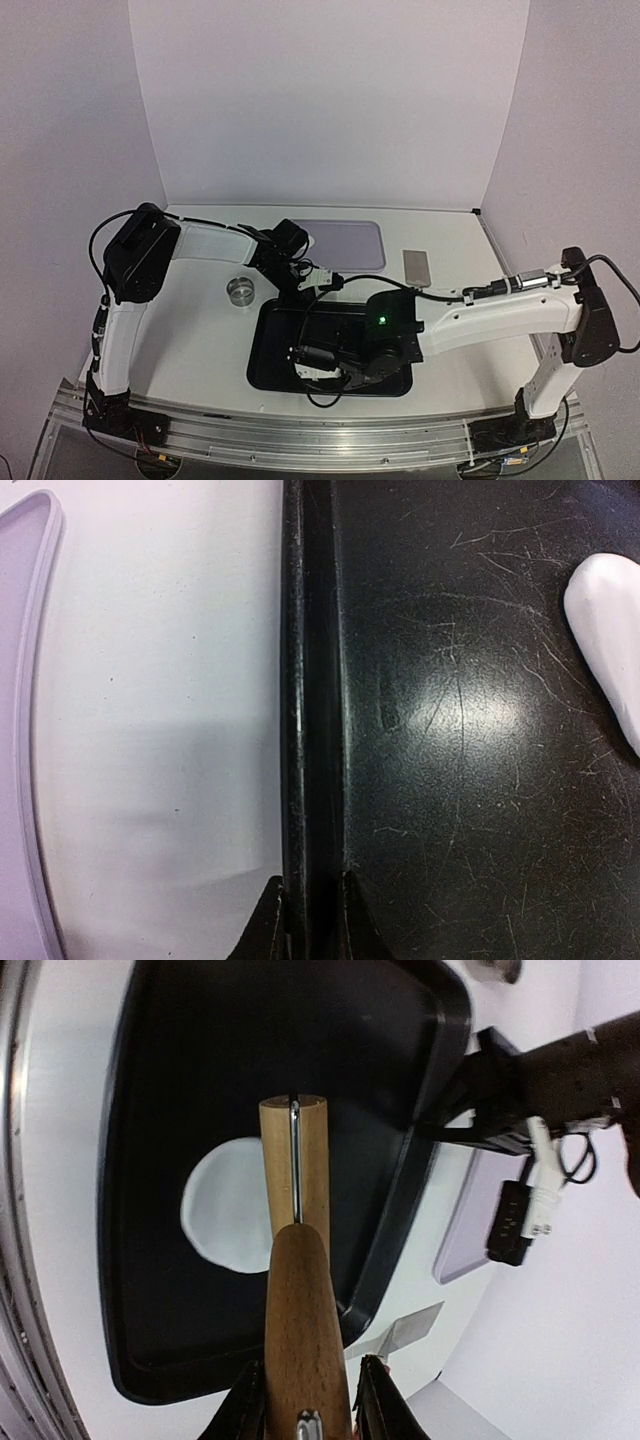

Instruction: Roll out the dumpling wrappers from the dough

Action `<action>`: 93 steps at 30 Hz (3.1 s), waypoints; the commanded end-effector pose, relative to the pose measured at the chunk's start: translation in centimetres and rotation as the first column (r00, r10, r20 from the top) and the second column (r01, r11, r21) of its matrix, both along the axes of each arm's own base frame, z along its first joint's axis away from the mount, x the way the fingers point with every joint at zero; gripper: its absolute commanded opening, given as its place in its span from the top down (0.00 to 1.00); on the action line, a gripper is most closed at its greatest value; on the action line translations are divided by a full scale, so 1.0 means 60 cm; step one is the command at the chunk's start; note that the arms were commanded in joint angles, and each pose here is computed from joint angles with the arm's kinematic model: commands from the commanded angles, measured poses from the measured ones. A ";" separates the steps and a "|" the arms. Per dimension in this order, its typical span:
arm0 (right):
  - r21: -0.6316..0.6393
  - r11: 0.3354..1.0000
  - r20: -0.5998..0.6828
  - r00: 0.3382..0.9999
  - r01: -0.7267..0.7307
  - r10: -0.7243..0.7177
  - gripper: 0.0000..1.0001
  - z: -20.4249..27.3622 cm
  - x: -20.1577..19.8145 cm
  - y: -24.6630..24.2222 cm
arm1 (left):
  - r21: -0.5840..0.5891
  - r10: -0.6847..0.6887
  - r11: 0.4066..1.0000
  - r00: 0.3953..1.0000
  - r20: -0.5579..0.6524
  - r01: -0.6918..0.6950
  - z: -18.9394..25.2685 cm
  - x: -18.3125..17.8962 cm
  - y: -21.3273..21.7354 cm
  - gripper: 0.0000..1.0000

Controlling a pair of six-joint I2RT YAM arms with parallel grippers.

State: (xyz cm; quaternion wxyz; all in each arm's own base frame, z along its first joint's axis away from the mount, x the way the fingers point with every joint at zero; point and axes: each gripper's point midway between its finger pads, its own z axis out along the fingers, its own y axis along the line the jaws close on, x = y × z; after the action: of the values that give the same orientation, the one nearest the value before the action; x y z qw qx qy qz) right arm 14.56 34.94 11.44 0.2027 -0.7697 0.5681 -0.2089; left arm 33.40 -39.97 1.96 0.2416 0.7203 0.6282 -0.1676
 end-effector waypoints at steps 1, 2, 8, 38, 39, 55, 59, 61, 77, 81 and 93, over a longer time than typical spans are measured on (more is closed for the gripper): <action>-0.057 0.991 -0.081 0.990 -0.119 0.115 1.00 -0.048 -0.026 -0.007 | 0.069 0.023 0.997 0.988 0.153 -0.034 -0.004 0.052 0.023 1.00; -0.074 0.990 -0.102 0.989 -0.119 0.111 1.00 -0.062 -0.032 -0.014 | 0.068 0.024 0.997 0.988 0.152 -0.035 -0.004 0.052 0.023 1.00; -0.156 0.983 -0.140 0.987 -0.096 0.074 1.00 -0.105 -0.075 -0.074 | 0.073 0.021 0.997 0.988 0.151 -0.032 -0.005 0.050 0.026 1.00; -0.203 0.978 -0.109 0.994 -0.037 0.015 1.00 -0.127 -0.101 -0.066 | 0.073 0.014 0.997 0.988 0.154 -0.026 -0.012 0.053 0.021 1.00; -0.179 0.984 -0.103 0.995 -0.023 0.005 1.00 -0.120 -0.090 -0.053 | 0.071 0.015 0.997 0.988 0.154 -0.026 -0.011 0.054 0.020 1.00; -0.114 0.984 -0.129 0.981 0.134 -0.148 1.00 -0.099 -0.132 -0.089 | 0.066 0.026 0.997 0.987 0.158 -0.036 -0.007 0.063 0.018 1.00; -0.112 0.976 -0.109 0.974 0.188 -0.201 1.00 -0.100 -0.142 -0.099 | 0.061 0.030 0.997 0.987 0.161 -0.040 -0.006 0.068 0.019 1.00; -0.109 0.973 -0.091 0.972 0.205 -0.215 1.00 -0.093 -0.140 -0.104 | 0.063 0.029 0.997 0.986 0.161 -0.039 -0.007 0.069 0.020 1.00; 0.175 0.979 0.080 0.990 0.105 -0.120 1.00 0.115 -0.032 0.006 | 0.060 0.034 0.997 0.985 0.167 -0.045 -0.002 0.074 0.021 1.00; 0.152 0.985 0.067 0.993 0.085 -0.096 1.00 0.082 -0.001 0.016 | 0.055 0.038 0.997 0.985 0.171 -0.048 0.002 0.076 0.019 1.00; -0.019 0.993 -0.060 0.992 0.114 -0.115 1.00 -0.058 -0.025 -0.034 | 0.061 0.040 0.997 0.985 0.165 -0.051 0.002 0.075 0.022 1.00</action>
State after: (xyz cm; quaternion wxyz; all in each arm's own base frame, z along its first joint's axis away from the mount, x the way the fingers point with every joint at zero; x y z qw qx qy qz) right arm 14.84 34.91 9.21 0.2087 -0.7368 0.6027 -0.2242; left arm 33.79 -39.66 2.06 0.2384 0.7175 0.6333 -0.1652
